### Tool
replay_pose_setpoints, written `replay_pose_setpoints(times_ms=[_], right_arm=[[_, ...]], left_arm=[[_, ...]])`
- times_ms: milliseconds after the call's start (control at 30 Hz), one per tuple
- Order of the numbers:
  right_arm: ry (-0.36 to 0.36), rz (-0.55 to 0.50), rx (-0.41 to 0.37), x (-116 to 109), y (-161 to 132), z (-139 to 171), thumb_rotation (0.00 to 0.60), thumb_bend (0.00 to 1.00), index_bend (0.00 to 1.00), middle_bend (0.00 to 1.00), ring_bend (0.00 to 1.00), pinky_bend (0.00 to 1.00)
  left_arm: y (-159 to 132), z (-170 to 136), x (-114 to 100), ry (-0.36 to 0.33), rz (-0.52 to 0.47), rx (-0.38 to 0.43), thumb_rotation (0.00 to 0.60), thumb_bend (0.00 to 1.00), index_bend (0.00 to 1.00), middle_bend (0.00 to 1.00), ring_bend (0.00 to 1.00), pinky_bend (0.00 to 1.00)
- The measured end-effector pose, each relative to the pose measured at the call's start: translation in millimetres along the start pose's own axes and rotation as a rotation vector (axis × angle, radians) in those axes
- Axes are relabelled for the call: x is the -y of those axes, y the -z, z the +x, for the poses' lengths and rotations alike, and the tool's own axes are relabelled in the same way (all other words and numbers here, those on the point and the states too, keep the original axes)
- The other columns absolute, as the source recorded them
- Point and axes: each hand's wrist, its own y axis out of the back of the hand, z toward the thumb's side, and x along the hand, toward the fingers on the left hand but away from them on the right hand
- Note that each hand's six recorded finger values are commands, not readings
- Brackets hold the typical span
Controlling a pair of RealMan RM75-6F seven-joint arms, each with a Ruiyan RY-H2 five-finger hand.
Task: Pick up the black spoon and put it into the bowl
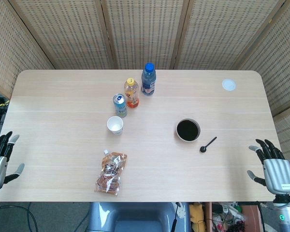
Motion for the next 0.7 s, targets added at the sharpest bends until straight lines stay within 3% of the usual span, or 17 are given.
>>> replay_pose_setpoints(times_ms=[500, 633, 700], right_arm=[[-0.010, -0.015, -0.016, 3, -4, -1, 0.600, 0.23, 0.29, 0.24, 0.14, 0.28], [-0.025, -0.022, -0.031, 5, -8, -4, 0.600, 0.23, 0.29, 0.28, 0.19, 0.30], [-0.039, -0.029, -0.044, 6, -11, -6, 0.600, 0.23, 0.29, 0.34, 0.26, 0.34]], left_arm=[[0, 0, -6, -0.019, 0.009, 0.004, 0.600, 0.33, 0.04, 0.00, 0.01, 0.00], [-1, 2, -8, -0.014, 0.022, 0.017, 0.600, 0.33, 0.04, 0.00, 0.01, 0.00], [-2, 3, -10, -0.019, 0.024, 0.023, 0.600, 0.33, 0.04, 0.00, 0.01, 0.00]])
